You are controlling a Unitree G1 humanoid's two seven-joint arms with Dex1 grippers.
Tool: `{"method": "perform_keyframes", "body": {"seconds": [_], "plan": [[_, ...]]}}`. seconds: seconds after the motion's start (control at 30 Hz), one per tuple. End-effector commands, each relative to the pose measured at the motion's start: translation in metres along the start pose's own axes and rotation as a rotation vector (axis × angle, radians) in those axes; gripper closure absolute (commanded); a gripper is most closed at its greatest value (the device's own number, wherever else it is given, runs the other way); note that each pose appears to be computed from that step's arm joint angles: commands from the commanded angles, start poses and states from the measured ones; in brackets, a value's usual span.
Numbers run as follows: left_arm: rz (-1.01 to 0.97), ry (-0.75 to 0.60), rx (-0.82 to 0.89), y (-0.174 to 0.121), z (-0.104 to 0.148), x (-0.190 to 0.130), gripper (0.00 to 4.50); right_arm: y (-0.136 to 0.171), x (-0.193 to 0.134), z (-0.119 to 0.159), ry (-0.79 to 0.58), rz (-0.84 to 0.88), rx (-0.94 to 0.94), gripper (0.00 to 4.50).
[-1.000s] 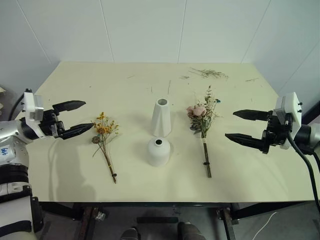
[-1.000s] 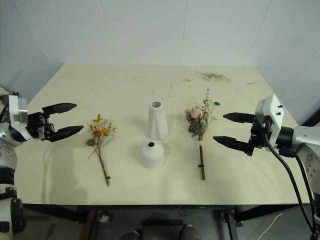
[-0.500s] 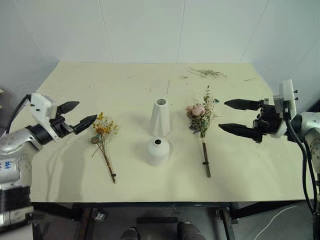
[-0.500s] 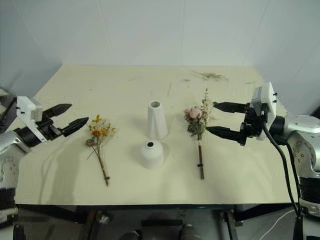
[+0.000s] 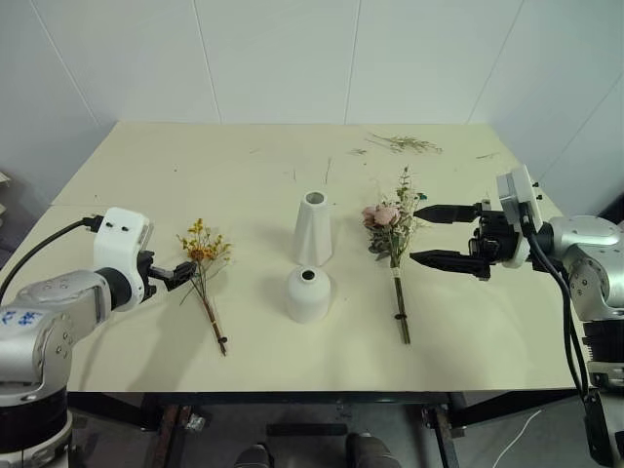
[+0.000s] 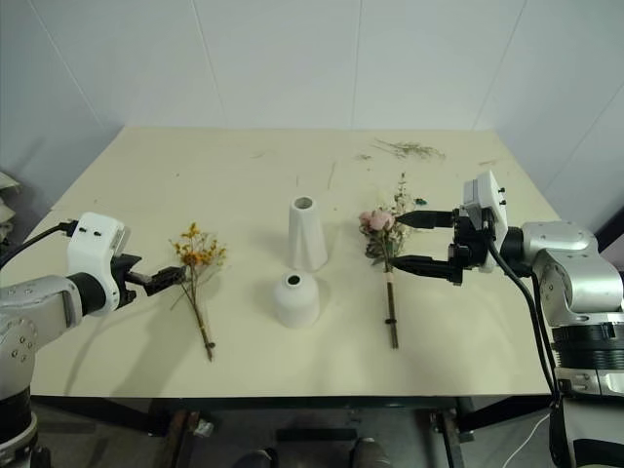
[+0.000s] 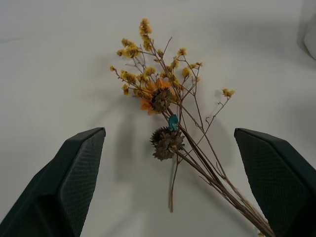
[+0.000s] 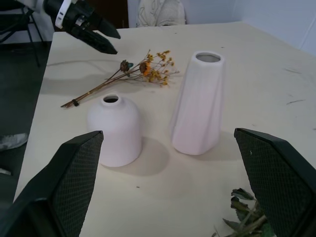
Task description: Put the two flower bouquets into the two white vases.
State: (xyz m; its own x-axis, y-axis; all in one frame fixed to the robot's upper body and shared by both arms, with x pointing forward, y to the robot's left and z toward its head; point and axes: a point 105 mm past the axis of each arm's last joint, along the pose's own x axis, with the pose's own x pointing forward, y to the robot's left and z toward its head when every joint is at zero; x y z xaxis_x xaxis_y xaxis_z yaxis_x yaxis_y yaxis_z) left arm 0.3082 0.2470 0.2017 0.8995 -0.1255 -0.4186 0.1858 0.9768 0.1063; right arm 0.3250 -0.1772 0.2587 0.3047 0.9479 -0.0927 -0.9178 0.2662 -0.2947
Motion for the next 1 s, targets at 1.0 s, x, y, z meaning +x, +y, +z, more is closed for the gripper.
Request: {"method": "perform_keyframes", "body": {"seconds": [1.0], "plan": [[0.052, 0.277, -0.259, -0.047, -0.051, -0.011, 0.03, -0.013, 0.005, 0.002, -0.002, 0.045, -0.031, 0.00]]}}
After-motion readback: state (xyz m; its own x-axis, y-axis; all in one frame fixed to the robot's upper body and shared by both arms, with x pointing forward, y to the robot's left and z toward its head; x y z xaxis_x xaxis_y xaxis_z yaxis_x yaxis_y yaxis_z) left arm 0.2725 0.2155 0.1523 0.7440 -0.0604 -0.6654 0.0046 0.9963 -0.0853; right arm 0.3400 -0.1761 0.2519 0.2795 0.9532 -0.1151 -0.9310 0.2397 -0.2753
